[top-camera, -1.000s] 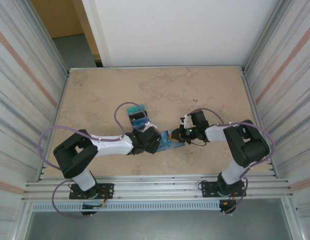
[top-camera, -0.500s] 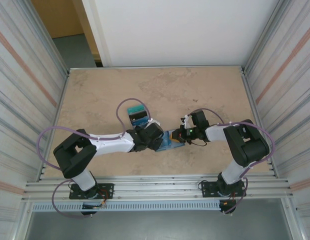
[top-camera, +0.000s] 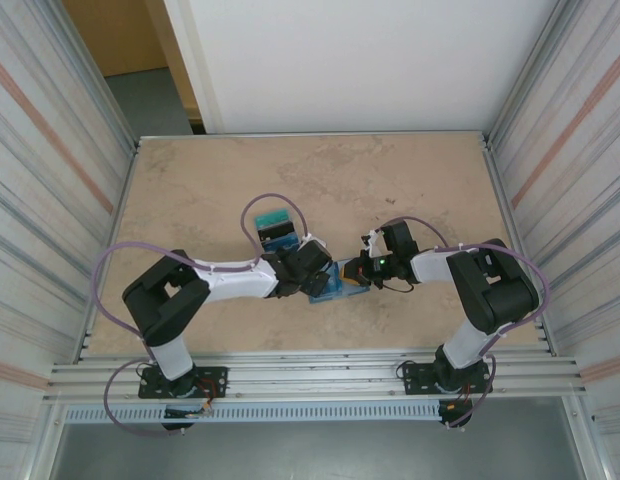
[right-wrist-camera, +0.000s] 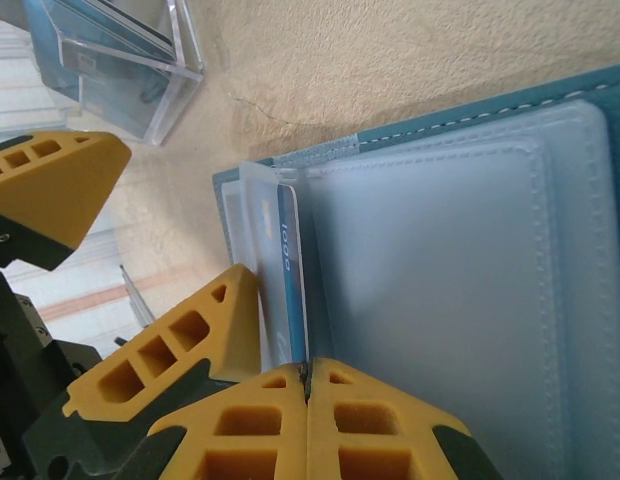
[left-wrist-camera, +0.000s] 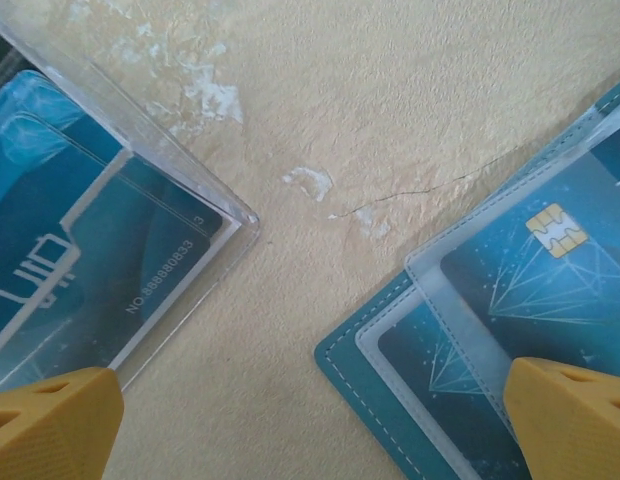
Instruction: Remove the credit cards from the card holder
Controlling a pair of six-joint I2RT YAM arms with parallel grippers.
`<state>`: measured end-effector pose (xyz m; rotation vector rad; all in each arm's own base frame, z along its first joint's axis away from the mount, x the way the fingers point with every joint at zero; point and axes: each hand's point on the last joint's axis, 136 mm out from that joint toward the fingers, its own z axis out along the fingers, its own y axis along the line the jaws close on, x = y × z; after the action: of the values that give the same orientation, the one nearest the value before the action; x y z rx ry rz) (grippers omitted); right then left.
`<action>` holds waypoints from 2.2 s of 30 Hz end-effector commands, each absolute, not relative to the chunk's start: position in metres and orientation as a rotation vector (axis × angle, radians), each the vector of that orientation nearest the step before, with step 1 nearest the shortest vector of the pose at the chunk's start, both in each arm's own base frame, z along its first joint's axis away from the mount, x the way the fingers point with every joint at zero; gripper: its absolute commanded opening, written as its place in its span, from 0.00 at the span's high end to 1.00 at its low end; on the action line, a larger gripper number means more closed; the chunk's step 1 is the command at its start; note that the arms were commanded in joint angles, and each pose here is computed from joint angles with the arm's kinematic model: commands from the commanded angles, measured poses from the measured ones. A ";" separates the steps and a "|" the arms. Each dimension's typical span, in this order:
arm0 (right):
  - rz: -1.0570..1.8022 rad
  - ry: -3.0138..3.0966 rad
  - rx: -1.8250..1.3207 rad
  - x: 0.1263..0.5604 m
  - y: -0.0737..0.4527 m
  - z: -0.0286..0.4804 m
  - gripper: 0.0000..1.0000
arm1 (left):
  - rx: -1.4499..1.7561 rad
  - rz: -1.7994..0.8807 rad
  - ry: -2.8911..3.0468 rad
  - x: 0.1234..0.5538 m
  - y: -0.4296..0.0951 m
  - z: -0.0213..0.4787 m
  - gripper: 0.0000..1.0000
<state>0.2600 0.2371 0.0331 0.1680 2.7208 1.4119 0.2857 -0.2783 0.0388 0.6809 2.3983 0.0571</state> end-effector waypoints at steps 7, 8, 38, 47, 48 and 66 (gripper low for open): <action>1.392 2.741 0.166 0.251 0.230 0.033 0.96 | 0.702 0.122 2.423 0.283 -0.268 0.034 0.01; 1.391 2.738 0.170 0.251 0.229 0.034 0.96 | 0.704 0.125 2.426 0.282 -0.267 0.032 0.01; 1.543 2.622 0.153 0.259 0.253 0.041 0.82 | 0.742 0.144 2.493 0.274 -0.266 0.011 0.01; 1.530 2.614 0.176 0.261 0.244 0.043 0.91 | 0.725 0.151 2.497 0.272 -0.261 0.013 0.01; 1.521 2.617 0.179 0.261 0.241 0.043 0.93 | 0.724 0.155 2.499 0.271 -0.259 0.013 0.01; 1.132 2.658 -0.003 0.255 0.197 0.085 0.97 | 0.709 0.039 2.398 0.274 -0.269 0.080 0.01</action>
<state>0.2564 0.2050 0.0729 0.0709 2.6610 1.2146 0.2749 -0.2662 0.0490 0.7006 2.4377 0.0813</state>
